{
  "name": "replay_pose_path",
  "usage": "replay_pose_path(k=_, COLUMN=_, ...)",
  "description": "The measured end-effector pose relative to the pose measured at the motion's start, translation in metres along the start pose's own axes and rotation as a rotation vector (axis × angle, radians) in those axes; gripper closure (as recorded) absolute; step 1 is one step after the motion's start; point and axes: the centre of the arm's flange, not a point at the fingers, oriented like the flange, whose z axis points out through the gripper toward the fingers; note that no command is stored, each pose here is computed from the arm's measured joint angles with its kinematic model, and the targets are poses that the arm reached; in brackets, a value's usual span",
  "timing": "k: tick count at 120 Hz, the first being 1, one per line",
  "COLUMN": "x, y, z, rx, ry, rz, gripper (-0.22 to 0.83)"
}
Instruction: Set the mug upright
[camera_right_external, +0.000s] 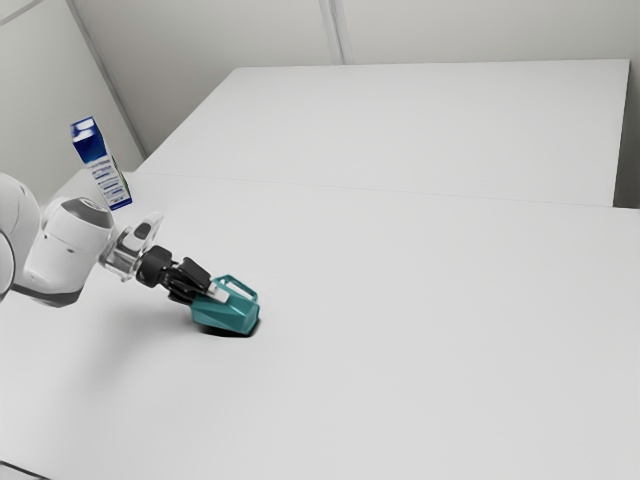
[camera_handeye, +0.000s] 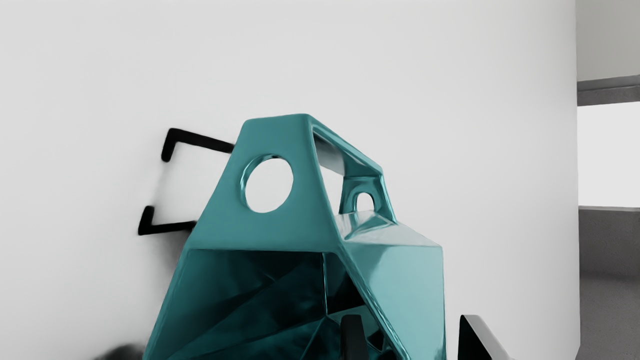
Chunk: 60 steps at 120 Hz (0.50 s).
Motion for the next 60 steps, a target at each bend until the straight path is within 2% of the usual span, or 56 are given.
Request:
replay_pose_path(k=42, x=0.005, y=0.017, z=-0.005, rx=-0.012, ry=0.015, rz=0.036, gripper=0.73)
replay_pose_path(k=60, x=0.014, y=0.048, z=-0.016, rx=0.0, ry=0.033, rz=0.099, gripper=0.75)
